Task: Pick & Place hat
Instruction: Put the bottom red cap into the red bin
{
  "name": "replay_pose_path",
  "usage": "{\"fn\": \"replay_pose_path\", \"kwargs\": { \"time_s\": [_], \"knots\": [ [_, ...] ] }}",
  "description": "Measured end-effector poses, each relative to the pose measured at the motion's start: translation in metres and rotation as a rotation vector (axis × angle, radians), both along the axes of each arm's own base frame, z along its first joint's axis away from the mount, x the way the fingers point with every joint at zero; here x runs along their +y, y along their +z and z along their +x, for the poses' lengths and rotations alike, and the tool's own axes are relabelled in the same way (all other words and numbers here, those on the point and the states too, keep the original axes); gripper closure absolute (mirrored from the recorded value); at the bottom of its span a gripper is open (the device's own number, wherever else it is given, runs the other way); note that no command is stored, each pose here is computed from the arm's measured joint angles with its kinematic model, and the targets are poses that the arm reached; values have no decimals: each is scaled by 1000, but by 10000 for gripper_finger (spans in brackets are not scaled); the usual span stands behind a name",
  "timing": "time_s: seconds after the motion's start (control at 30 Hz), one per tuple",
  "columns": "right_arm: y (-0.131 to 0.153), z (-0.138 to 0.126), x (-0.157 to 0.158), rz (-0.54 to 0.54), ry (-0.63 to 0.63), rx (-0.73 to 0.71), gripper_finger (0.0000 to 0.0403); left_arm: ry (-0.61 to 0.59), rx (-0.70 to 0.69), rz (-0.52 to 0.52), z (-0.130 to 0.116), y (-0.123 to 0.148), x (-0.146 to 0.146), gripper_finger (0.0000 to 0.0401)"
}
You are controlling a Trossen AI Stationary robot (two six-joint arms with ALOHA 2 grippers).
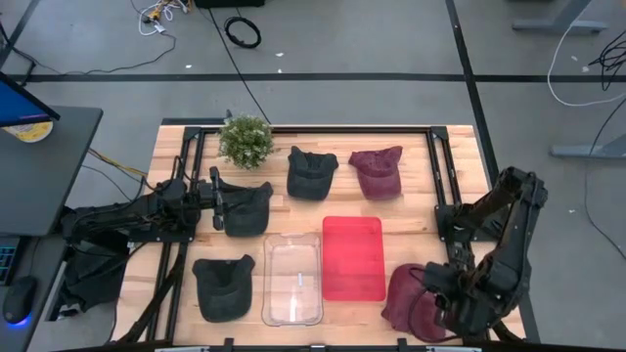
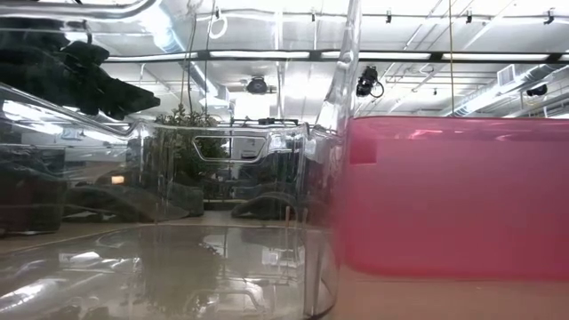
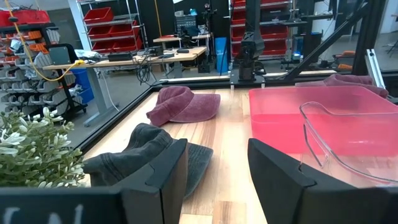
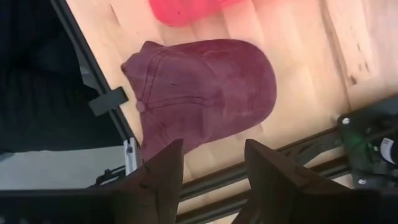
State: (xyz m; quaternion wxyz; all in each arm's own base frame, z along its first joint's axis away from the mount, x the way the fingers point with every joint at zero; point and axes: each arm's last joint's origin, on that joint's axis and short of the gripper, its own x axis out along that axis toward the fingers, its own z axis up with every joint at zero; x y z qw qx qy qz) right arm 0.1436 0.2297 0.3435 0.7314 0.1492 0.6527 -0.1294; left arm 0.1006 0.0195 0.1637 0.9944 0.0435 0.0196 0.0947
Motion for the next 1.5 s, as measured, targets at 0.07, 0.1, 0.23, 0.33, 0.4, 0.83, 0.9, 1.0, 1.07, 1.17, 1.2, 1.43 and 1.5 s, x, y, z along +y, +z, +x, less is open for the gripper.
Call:
{"fn": "replay_pose_path", "kwargs": {
  "time_s": [0.07, 0.1, 0.23, 0.33, 0.4, 0.83, 0.9, 1.0, 1.07, 1.17, 1.2, 1.43, 1.5],
  "knots": [
    [0, 0, 2, 17, -18, -8, 230, 0, 0, 0, 0, 0, 0, 229],
    [0, 1, 3, 30, -20, -16, 230, 1, 0, 0, 0, 0, 0, 229],
    [1, 5, 11, 108, -14, -63, 230, 1, 0, 0, 0, 0, 0, 229],
    [4, 11, 18, 194, -15, -117, 230, 1, 0, 0, 0, 0, 0, 229],
    [5, 15, 22, 237, -20, -144, 230, 0, 0, 0, 0, 0, 0, 229],
    [3, 27, 35, 344, 61, -264, 230, 0, -1, 0, 0, 0, 0, 229],
    [-8, 25, 36, 313, 73, -242, 230, 0, -1, 0, 0, 0, 0, 229],
    [-30, 23, 34, 259, 111, -197, 230, 1, -1, 0, 0, 0, 0, 229],
    [-46, 21, 30, 211, 141, -150, 230, 0, -1, 0, 0, 0, 0, 229],
    [-70, 17, 25, 173, 134, -72, 230, 0, -1, 0, 0, 0, 0, 229],
    [-78, 15, 23, 155, 135, -49, 230, 0, -1, 0, 0, 0, 0, 229],
    [-131, 9, 11, 99, 117, -2, 230, 0, -1, 0, 0, 0, 0, 229],
    [-143, 7, 9, 116, 122, -6, 230, 0, -1, 0, 0, 0, 0, 229]
  ]
}}
